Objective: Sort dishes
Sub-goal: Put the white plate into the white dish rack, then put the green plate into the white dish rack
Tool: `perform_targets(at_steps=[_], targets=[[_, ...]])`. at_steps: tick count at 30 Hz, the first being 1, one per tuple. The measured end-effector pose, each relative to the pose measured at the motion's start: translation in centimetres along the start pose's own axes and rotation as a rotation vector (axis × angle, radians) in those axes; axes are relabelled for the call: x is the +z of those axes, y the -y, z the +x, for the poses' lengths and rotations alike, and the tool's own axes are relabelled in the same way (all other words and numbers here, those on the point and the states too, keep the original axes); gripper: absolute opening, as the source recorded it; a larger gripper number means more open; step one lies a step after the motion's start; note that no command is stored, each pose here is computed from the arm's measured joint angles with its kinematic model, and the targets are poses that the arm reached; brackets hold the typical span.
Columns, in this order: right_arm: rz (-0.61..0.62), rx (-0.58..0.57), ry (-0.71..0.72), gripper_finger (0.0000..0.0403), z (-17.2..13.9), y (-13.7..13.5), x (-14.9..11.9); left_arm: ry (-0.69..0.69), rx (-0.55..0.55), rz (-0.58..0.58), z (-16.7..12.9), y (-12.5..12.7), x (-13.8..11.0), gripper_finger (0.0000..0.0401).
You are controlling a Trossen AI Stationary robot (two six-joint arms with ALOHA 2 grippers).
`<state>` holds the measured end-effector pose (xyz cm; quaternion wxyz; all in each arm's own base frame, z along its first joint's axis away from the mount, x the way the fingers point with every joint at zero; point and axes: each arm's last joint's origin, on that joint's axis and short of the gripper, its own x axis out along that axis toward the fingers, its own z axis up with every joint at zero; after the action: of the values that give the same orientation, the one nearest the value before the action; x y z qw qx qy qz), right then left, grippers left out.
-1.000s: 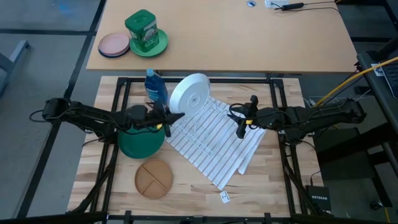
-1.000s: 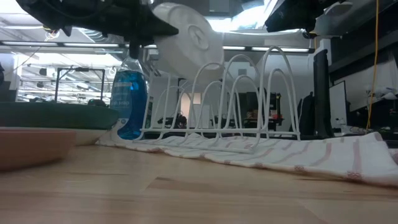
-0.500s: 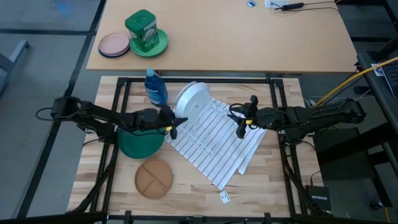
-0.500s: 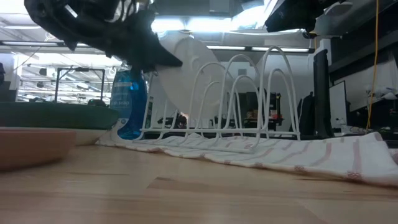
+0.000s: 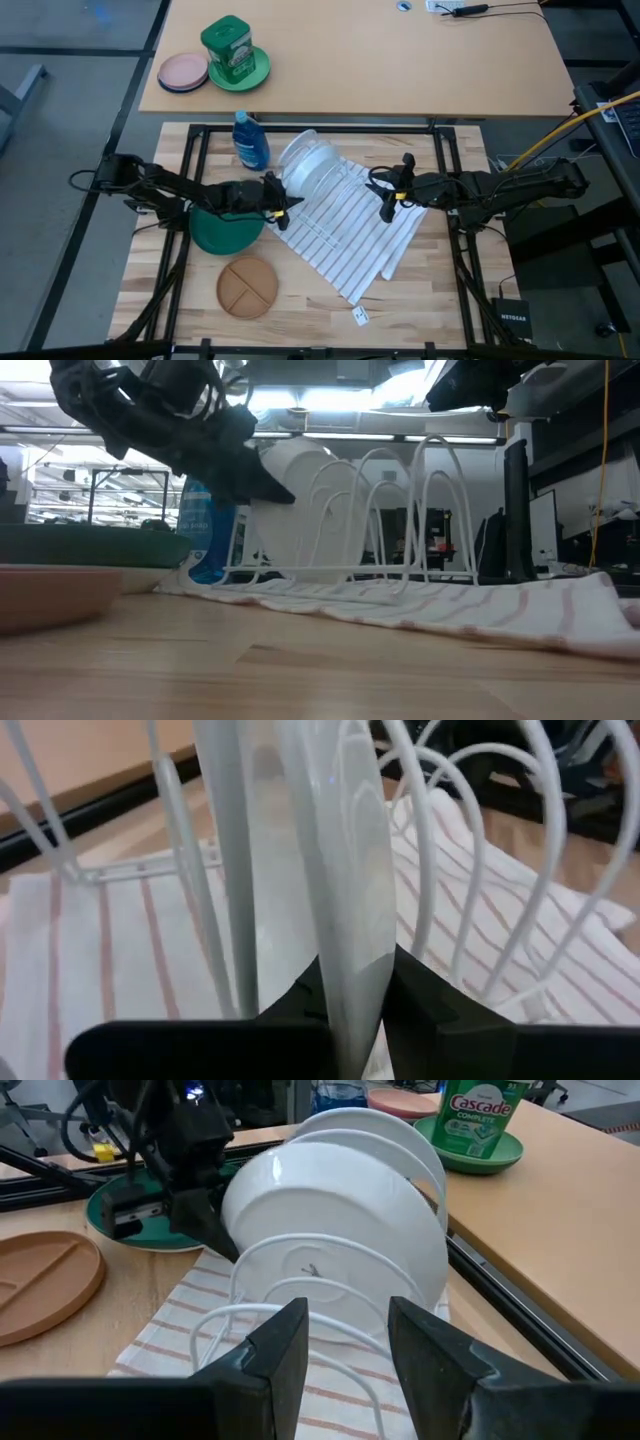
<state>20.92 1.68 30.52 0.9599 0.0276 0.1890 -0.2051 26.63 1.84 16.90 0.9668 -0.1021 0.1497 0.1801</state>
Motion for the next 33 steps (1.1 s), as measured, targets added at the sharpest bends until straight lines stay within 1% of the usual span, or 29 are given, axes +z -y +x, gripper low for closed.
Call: perform_targets(at_steps=[2,7,11,17,33], targets=[[0.000,0.000,0.000,0.0143,0.0,0.0,0.0,0.006,0.011,-0.005,0.0,-0.1,0.0,0.0036],[0.000,0.000,-0.001,0.0143,0.0,0.0,0.0,0.039,0.007,-0.007,0.0,0.1,0.5,0.0092],[0.000,0.000,-0.001,0.0143,0.0,0.0,0.0,0.032,0.001,-0.025,0.0,0.1,0.4,0.0114],[0.000,0.000,0.000,0.0143,0.0,0.0,0.0,0.040,-0.009,-0.081,-0.3,0.2,0.6,0.0118],[0.000,0.000,0.000,0.0143,0.0,0.0,0.0,0.138,-0.055,-0.095,-1.8,0.6,2.5,0.0120]])
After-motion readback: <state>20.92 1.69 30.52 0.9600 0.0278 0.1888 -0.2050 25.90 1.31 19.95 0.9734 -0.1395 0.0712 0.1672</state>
